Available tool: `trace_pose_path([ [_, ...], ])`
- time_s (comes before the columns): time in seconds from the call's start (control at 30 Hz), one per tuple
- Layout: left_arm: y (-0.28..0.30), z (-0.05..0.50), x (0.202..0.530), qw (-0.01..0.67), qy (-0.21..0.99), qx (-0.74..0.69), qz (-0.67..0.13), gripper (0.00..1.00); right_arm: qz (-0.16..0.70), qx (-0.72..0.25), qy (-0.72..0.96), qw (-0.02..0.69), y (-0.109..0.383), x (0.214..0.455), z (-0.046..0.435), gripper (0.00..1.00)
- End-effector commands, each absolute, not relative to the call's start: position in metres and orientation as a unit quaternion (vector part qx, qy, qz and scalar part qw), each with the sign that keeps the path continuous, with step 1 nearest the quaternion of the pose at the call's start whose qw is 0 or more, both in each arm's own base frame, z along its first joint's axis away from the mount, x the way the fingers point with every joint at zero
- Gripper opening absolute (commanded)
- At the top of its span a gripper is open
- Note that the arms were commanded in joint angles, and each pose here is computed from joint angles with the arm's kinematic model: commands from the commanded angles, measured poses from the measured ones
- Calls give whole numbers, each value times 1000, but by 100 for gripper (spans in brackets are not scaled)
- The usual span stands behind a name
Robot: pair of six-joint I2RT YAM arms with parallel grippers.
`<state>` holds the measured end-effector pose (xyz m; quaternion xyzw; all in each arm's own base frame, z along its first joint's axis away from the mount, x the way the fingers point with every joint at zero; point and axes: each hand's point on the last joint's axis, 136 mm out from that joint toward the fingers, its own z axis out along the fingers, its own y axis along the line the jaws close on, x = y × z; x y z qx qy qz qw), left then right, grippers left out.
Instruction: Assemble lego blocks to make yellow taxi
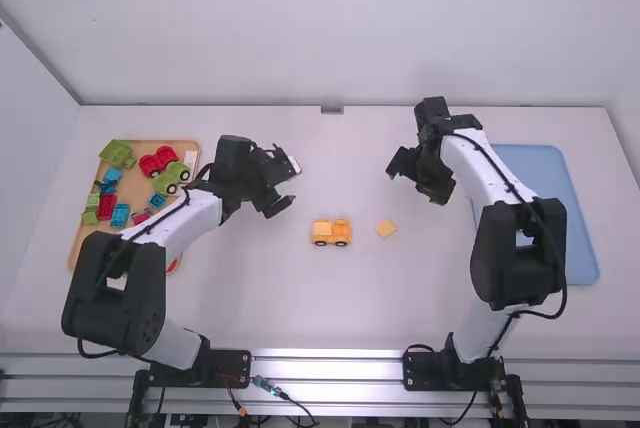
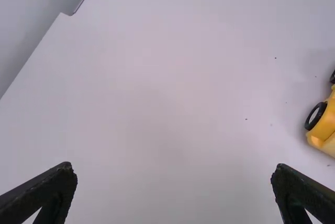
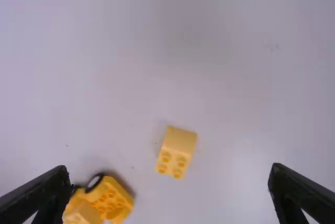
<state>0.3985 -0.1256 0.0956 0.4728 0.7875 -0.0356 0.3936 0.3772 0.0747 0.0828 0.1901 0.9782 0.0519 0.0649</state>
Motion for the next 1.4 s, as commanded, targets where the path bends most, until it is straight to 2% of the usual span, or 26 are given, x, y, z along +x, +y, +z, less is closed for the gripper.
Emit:
trace_pose_path([
  [0.0, -121, 102, 398, 399, 789, 466, -29, 99, -13, 10, 994, 107, 67, 387, 90, 99],
  [0.13, -122, 100, 395, 395, 790, 468, -34, 99, -4, -187, 970, 156, 99, 405, 86, 99],
  [0.17, -122, 100, 395, 394, 790, 468, -34, 99, -1, -197, 968, 158, 101, 405, 86, 99],
  [0.27, -127, 97, 388, 385, 788, 477, -49, 99, 87, -379, 906, 166, 146, 385, 83, 99],
  [0.43, -157, 96, 358, 391, 704, 578, -130, 99, 125, -568, 793, 179, 165, 350, 72, 99],
  [0.53, -170, 94, 344, 396, 662, 614, -168, 99, 113, -607, 763, 191, 159, 349, 65, 99],
  [0.73, -191, 80, 337, 410, 623, 617, -250, 99, 51, -603, 760, 235, 145, 380, 62, 99],
  [0.8, -196, 79, 330, 417, 598, 628, -272, 99, 57, -607, 755, 241, 148, 381, 63, 99],
  [0.9, -202, 77, 320, 428, 558, 648, -294, 99, 108, -691, 670, 250, 161, 358, 65, 99],
  [1.03, -206, 75, 321, 424, 559, 650, -291, 99, 173, -735, 595, 275, 157, 335, 74, 99],
  [1.23, -203, 68, 322, 412, 572, 654, -276, 99, 167, -755, 566, 284, 130, 329, 65, 99],
  [1.37, -204, 69, 323, 403, 596, 631, -291, 99, 176, -774, 527, 305, 121, 317, 50, 99],
])
